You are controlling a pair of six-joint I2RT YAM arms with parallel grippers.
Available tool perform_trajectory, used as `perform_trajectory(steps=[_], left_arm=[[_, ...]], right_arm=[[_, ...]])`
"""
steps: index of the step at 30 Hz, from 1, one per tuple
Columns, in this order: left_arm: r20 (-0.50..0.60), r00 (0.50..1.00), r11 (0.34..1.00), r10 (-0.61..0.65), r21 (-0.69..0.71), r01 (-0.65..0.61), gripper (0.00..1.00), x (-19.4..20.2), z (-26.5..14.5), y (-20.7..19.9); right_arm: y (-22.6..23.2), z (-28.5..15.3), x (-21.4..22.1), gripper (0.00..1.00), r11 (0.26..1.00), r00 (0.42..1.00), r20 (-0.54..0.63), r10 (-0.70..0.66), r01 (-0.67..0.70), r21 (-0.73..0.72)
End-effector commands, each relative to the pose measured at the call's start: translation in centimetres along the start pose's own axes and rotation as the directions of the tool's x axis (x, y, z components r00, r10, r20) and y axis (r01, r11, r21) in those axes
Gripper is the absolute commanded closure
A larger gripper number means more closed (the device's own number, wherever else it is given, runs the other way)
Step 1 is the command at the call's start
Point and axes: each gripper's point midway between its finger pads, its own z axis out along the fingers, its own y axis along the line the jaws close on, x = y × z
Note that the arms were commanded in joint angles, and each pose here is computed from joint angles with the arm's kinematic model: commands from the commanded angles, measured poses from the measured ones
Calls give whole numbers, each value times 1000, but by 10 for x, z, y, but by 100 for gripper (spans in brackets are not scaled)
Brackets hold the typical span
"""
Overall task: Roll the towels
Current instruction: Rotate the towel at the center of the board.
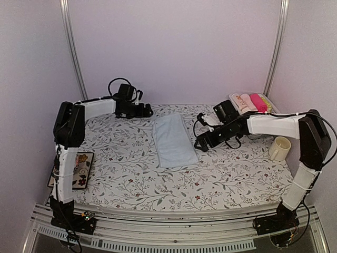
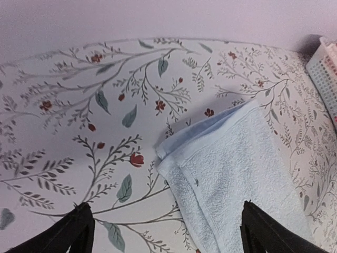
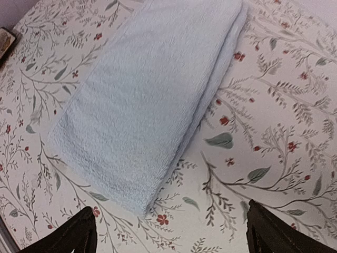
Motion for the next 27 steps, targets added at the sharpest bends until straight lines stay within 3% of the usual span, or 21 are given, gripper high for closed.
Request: perform_trajectory(steps=[1,3,6,11,14,18,27], left_arm=[[250,912,938,325,35,-344,3,-66,-97,-43],[301,843,874,446,53,-482,3,-56,-125,-66],[324,711,741,624,45,-670,3,-12,-141,-93],[218,489,493,844,42,-869,3,92,-123,-118],[184,347,336,920,87,-938,3,146,-108,-134],[166,262,243,951,130,-961,5,180,-96,-149],[189,149,118,971,165,-979,13,215,-92,-167]], right_arm=[[-27,-62,-75,1,948,939,253,-235,164,274],[-32,-68,-88,1,912,904,270,-332,233,338],[-38,-64,-103,1,861,865,232,-445,342,376],[-32,-86,-131,1,783,741,312,-594,443,437],[-37,-99,-138,1,763,716,327,-616,440,473],[-43,-101,-128,1,773,730,329,-599,418,478],[-47,-104,-105,1,796,770,322,-551,371,478]])
